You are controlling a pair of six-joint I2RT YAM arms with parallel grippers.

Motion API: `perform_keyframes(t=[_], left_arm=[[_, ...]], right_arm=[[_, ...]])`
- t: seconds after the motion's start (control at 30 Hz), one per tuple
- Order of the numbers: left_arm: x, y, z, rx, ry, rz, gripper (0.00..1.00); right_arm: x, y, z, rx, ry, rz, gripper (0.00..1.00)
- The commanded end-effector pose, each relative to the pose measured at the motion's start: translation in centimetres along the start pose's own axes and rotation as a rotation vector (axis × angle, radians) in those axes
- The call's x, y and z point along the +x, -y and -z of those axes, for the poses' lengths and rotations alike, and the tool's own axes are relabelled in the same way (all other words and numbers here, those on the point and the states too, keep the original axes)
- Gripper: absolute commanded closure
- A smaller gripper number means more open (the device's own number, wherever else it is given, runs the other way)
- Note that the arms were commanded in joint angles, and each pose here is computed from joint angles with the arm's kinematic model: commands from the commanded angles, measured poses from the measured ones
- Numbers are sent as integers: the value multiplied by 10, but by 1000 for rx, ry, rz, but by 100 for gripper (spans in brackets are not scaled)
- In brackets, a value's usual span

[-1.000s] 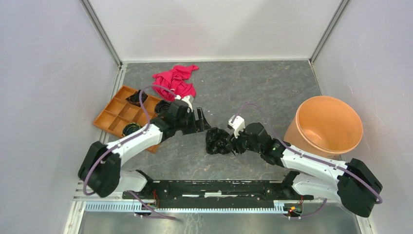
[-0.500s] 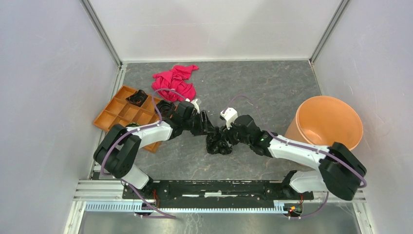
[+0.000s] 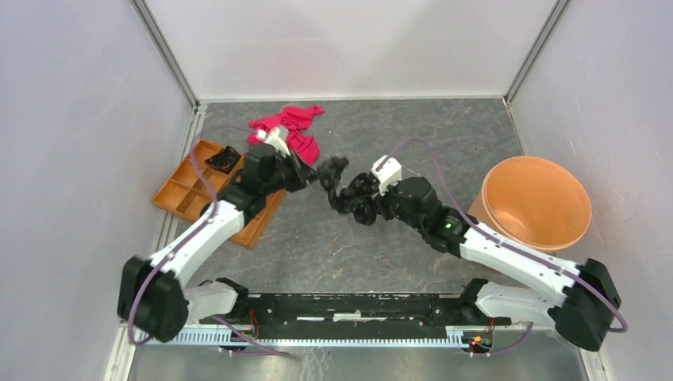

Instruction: Put the trash bags into the trash bin

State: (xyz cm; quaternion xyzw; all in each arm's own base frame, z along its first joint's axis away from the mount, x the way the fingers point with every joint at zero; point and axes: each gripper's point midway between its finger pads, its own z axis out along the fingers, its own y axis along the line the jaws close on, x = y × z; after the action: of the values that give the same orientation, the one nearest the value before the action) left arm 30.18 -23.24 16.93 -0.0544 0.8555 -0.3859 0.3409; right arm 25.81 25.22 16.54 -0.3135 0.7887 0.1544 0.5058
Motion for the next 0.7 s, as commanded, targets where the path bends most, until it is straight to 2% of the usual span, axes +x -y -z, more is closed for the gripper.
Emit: perform_keyframes(t=[0.0, 0.07, 0.13, 0.27, 0.37, 0.4, 0.5, 0.6, 0.67], left_arm=[[-69, 24, 58, -81, 258, -170, 98], [-65, 21, 66, -93, 270, -159, 98], [-52, 11, 64, -99, 239, -135, 98], [-35, -7, 68, -144, 203, -117, 98], [-51, 17, 90, -82, 273, -167, 98], [-59, 30, 99, -49, 302, -191, 98], [-75, 79, 120, 109, 335, -258, 98], [-81, 152, 149, 408, 327, -346, 98], [-90, 192, 180, 556, 374, -396, 98]], right_arm=[[-34, 26, 22, 128, 123, 11, 100], [-31, 20, 20, 94, 169, -24, 100], [-18, 7, 13, 36, 160, -62, 100], [6, -2, -2, 10, 37, -73, 100], [20, 10, -3, 74, -32, -41, 99], [21, 11, -2, 75, -34, -26, 92], [4, 5, 2, 30, -8, 7, 63], [-28, 5, 10, 22, 46, 4, 50], [-48, 11, 20, 44, 94, -6, 43]])
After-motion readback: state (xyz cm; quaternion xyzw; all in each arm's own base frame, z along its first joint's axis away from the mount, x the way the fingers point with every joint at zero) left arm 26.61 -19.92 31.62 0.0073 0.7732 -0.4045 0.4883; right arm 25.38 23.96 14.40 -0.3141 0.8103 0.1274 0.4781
